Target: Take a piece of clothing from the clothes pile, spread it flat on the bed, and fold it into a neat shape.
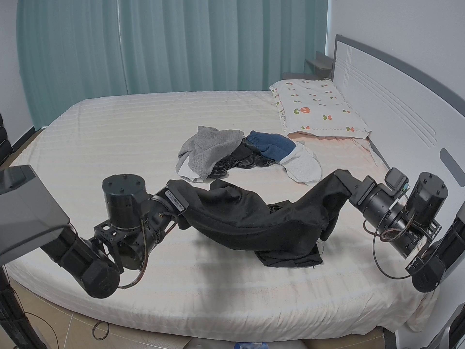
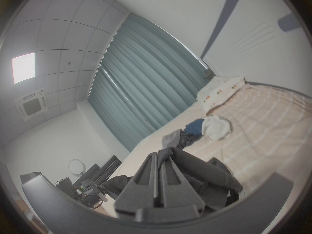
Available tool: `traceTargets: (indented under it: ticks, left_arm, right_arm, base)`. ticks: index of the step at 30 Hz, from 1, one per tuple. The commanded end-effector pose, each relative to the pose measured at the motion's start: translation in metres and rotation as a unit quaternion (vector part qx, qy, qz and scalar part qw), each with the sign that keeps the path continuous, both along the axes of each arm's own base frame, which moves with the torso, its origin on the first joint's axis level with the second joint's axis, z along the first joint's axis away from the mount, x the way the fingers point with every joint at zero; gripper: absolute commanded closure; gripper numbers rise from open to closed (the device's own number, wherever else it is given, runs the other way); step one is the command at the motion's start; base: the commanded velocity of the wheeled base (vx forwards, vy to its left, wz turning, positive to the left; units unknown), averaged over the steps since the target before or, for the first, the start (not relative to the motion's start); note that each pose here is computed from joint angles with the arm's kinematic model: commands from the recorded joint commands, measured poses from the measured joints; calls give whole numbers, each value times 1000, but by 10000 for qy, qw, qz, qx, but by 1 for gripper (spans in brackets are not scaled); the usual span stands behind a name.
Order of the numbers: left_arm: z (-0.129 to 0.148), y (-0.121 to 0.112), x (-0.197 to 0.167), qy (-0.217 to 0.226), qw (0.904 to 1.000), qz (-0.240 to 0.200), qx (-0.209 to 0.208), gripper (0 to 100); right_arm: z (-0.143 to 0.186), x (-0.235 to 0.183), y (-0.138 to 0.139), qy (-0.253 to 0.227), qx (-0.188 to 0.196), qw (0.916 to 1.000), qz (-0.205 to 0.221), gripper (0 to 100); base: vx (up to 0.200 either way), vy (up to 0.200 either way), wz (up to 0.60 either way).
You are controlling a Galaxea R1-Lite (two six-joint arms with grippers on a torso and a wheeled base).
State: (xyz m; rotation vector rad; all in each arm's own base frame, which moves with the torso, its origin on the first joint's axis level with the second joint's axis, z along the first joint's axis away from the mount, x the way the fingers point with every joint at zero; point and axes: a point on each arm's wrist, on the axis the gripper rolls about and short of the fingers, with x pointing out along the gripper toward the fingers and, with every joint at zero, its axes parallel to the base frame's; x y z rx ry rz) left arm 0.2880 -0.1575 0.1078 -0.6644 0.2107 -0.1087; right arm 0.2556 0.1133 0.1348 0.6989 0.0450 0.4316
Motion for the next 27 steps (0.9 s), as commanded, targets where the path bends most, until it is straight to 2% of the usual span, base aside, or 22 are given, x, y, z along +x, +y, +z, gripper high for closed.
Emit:
traceTargets:
  ticks: [1, 7, 10, 14, 21, 27]
  left_arm:
    - [-29, 3, -14, 380, 9991, -78, 179, 100]
    - [-39, -2, -25, 590, 9978, -244, 194, 100]
    - [-58, 0, -31, 1003, 9946, -266, -2, 100]
    - [-68, 3, -26, 1251, 9913, -314, -278, 100]
    - [-66, 4, -27, 1245, 9911, -358, -310, 100]
    - [-64, 2, -27, 1197, 9917, -358, -315, 100]
  right_arm:
    - [-27, -8, -4, 654, 73, 9978, -103, 100]
    - [-28, -9, -4, 728, 174, 9971, -129, 100]
    - [-27, -9, -5, 720, 196, 9971, -136, 100]
    - [-32, -7, -5, 814, 162, 9964, -148, 100]
    - [-40, -5, -3, 955, 103, 9953, -140, 100]
    - [-41, -5, -2, 969, 96, 9952, -133, 100]
  base:
    - [0, 0, 0]
    - [0, 0, 0]
    - [0, 0, 0]
    - [-100, 0, 0]
    - [-200, 0, 0]
    - [0, 0, 0]
